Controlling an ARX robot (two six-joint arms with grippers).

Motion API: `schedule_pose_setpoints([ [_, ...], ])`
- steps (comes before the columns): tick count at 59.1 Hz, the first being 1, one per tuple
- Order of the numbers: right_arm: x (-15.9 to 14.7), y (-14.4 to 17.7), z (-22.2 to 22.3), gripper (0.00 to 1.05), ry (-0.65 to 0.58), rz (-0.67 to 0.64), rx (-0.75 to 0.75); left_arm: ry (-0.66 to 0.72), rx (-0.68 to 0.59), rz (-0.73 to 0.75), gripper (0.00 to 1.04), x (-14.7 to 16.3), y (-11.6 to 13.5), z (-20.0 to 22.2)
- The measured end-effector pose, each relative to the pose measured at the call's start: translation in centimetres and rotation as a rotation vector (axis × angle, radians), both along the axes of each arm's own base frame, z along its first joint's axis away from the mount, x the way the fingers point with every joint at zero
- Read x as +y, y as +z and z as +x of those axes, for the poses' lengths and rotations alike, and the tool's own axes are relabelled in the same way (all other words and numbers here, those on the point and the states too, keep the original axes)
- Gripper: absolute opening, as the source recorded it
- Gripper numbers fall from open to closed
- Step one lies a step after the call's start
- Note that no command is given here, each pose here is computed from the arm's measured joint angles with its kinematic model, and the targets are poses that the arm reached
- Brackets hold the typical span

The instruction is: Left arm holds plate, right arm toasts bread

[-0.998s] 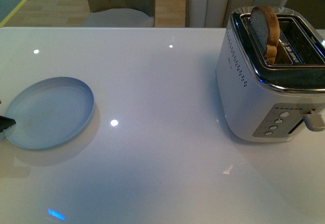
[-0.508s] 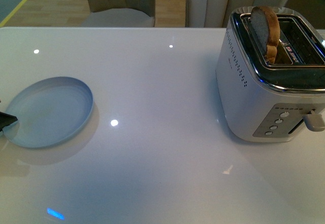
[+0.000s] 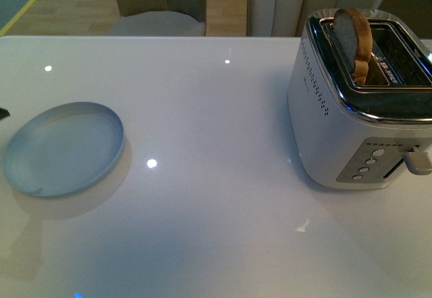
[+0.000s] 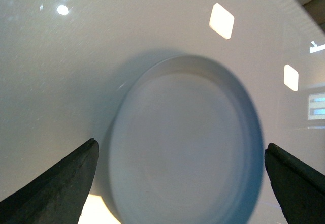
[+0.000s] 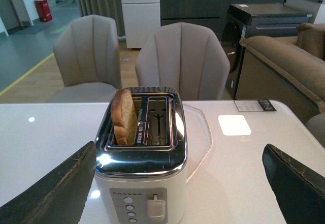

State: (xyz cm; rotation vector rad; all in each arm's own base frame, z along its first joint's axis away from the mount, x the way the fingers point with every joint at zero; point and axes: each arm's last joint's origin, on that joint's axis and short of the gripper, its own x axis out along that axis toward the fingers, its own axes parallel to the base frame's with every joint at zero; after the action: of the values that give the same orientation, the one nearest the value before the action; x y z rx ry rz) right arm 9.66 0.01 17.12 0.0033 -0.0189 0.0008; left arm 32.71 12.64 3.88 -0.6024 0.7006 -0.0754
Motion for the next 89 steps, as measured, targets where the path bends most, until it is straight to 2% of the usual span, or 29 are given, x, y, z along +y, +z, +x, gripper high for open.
schedule_pose_setpoints([
  [11, 0.0, 0.0, 0.0, 0.96, 0.0, 0.0, 0.0, -0.034, -0.15, -0.015, 0.98, -2.5, 6.5, -2.7],
  [21, 0.0, 0.0, 0.0, 0.96, 0.0, 0.0, 0.0, -0.048, -0.242, -0.03, 0.98, -4.1, 10.4, -6.3],
  [33, 0.0, 0.0, 0.0, 0.96, 0.0, 0.0, 0.0, -0.072, -0.288, -0.034, 0.98, -5.9, 12.8, -10.3],
  [45, 0.0, 0.0, 0.0, 0.96, 0.0, 0.0, 0.0, -0.075, -0.315, -0.026, 0.98, -6.1, 13.4, -10.6],
  [47, 0.0, 0.0, 0.0, 0.96, 0.0, 0.0, 0.0, -0.052, -0.34, 0.035, 0.95, -6.3, 13.0, -10.4],
  [49, 0.0, 0.0, 0.0, 0.96, 0.0, 0.0, 0.0, 0.003, -0.433, 0.194, 0.87, -6.6, 12.3, -10.5],
  [52, 0.0, 0.0, 0.0, 0.96, 0.0, 0.0, -0.002, 0.069, -0.518, 0.358, 0.79, -7.1, 11.5, -11.3],
  [56, 0.0, 0.0, 0.0, 0.96, 0.0, 0.0, 0.0, 0.098, -0.621, 0.485, 0.66, -8.0, 11.6, -12.5],
  [62, 0.0, 0.0, 0.0, 0.96, 0.0, 0.0, -0.001, 0.098, -0.689, 0.559, 0.48, -9.0, 12.5, -13.6],
  [65, 0.0, 0.0, 0.0, 0.96, 0.0, 0.0, -0.001, 0.094, -0.69, 0.571, 0.39, -9.4, 12.5, -14.2],
  [67, 0.0, 0.0, 0.0, 0.96, 0.0, 0.0, -0.001, 0.087, -0.683, 0.578, 0.28, -9.8, 12.3, -14.8],
  [72, 0.0, 0.0, 0.0, 0.96, 0.0, 0.0, -0.001, 0.081, -0.679, 0.583, 0.11, -10.4, 12.3, -15.7],
  [75, 0.0, 0.0, 0.0, 0.96, 0.0, 0.0, -0.001, 0.085, -0.679, 0.584, 0.02, -10.7, 12.3, -16.1],
  [89, 0.0, 0.0, 0.0, 0.96, 0.0, 0.0, -0.001, 0.097, -0.68, 0.597, 0.03, -12.1, 12.5, -18.0],
])
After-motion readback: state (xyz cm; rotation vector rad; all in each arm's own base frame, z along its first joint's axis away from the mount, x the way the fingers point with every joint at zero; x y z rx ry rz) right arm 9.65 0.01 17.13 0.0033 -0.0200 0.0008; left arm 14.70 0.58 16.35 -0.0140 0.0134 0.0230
